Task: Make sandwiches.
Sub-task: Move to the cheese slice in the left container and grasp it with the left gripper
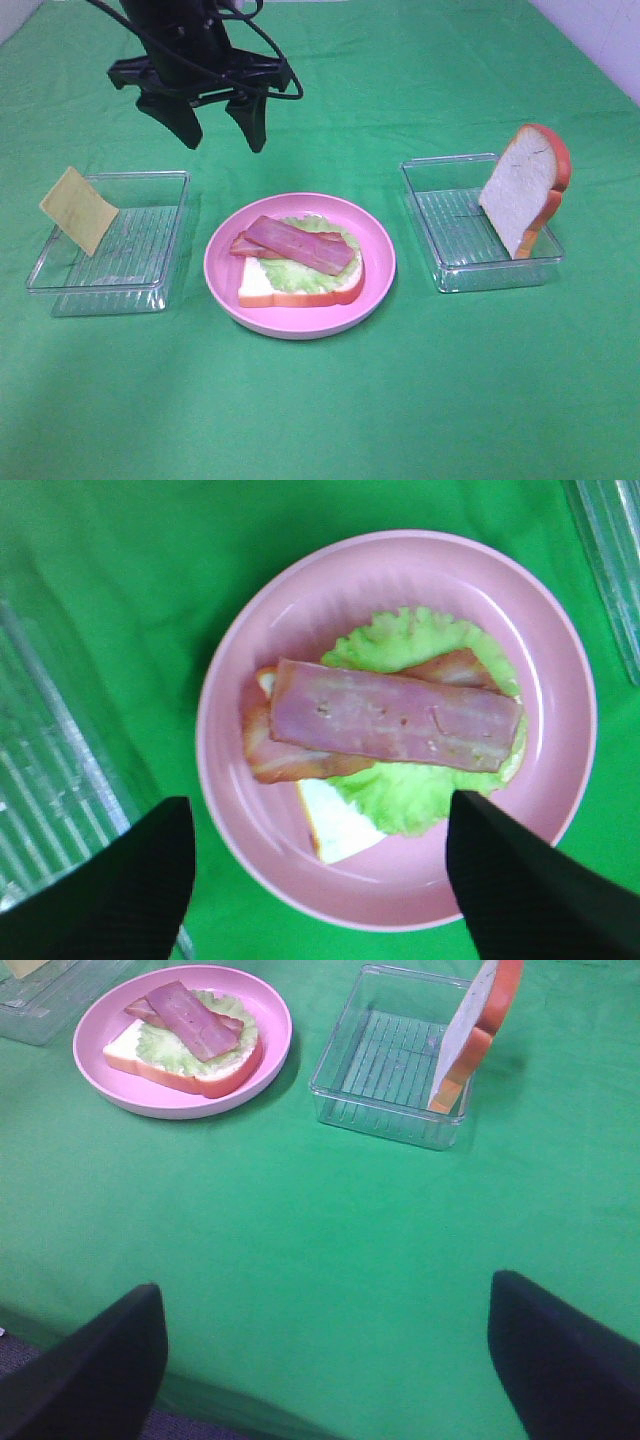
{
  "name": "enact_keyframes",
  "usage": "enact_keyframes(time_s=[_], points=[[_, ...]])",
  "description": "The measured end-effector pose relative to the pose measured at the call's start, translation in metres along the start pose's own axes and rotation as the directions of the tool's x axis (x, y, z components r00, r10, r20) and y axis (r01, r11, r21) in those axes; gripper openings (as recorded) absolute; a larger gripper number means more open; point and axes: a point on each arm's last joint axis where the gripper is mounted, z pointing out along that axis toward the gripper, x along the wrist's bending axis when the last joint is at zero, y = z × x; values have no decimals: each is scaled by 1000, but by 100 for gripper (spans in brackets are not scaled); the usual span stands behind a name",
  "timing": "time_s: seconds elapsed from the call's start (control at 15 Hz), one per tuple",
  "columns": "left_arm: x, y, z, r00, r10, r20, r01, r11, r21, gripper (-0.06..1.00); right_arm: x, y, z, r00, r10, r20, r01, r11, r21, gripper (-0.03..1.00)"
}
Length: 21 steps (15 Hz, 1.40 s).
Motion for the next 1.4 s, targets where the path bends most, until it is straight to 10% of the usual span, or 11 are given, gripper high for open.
enact_keyframes(time_s=[0.33, 0.93, 1.4], points=[[14, 6, -11, 996, -29, -83, 25, 999, -43, 68, 0, 0, 0, 1000, 0, 0, 0, 1000, 0, 80], [131, -14, -29, 944, -308, -121, 309, 951, -10, 68, 0, 0, 0, 1000, 0, 0, 0, 1000, 0, 80], [179, -24, -27, 904, -377, -202, 384, 923, -3, 68, 0, 0, 0, 1000, 0, 0, 0, 1000, 0, 80]])
